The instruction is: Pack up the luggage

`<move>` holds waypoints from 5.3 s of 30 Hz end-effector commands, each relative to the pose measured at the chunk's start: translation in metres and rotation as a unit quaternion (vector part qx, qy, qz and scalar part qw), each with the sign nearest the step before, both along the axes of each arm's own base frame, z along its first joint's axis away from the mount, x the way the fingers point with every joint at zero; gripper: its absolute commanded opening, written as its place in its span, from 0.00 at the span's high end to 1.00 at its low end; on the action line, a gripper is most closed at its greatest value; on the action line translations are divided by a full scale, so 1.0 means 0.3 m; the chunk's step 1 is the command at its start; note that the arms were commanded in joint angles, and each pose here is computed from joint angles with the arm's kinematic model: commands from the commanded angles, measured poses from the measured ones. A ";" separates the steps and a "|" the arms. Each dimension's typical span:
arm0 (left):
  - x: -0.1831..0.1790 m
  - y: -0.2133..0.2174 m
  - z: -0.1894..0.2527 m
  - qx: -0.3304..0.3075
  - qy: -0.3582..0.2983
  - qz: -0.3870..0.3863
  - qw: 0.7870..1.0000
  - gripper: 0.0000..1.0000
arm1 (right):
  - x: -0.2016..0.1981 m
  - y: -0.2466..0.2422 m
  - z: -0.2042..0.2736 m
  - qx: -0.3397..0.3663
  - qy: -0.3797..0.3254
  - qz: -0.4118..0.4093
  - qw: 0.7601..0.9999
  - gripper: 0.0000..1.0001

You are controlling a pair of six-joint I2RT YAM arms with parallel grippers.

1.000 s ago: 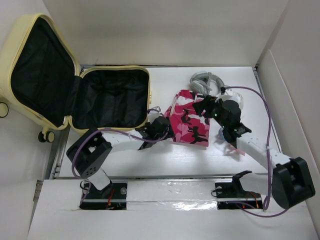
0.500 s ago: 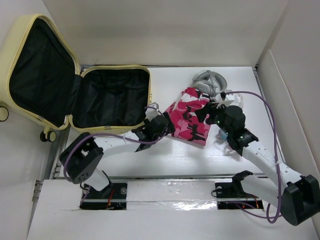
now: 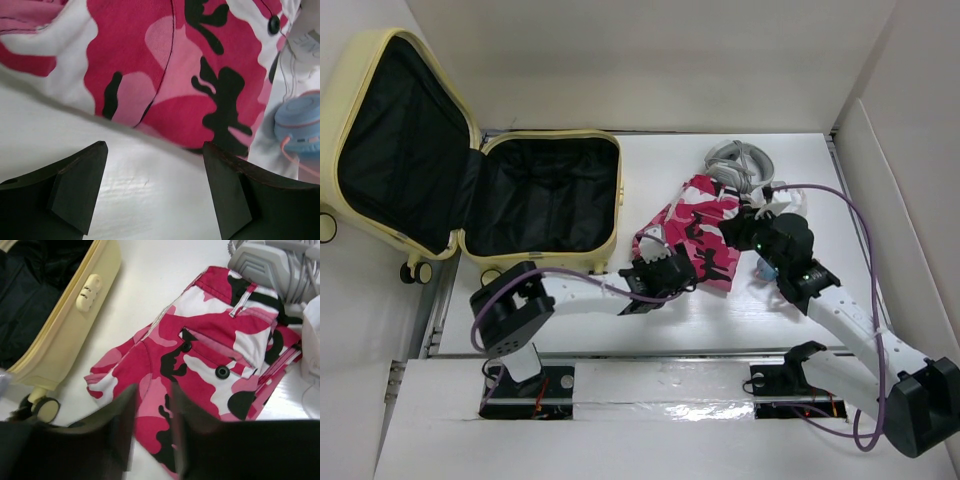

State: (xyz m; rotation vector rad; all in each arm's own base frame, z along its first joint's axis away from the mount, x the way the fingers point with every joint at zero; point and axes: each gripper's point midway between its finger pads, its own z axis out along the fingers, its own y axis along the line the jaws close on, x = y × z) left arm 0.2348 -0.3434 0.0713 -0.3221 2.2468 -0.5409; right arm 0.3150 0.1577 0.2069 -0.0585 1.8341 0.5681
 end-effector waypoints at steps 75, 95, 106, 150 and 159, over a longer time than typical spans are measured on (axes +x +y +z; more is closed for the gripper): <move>0.751 1.300 0.552 0.005 -0.098 0.100 0.990 1.00 | -0.115 -0.039 0.156 0.037 -0.090 0.032 0.995 0.44; 0.515 1.475 0.427 0.118 -0.040 0.333 0.935 0.51 | -0.081 -0.096 0.120 0.011 -0.068 -0.020 0.997 0.91; 0.341 0.937 0.848 0.011 -0.258 0.080 0.963 0.94 | -0.025 -0.337 0.030 -0.025 -0.026 -0.220 0.975 0.57; 0.032 0.750 0.746 0.013 -0.257 -0.110 0.960 0.44 | 0.236 -0.341 0.326 0.063 -0.095 -0.205 0.972 1.00; 0.026 0.831 0.788 0.023 -0.278 -0.037 0.960 0.45 | 0.255 0.531 0.479 0.059 -0.106 0.095 0.988 1.00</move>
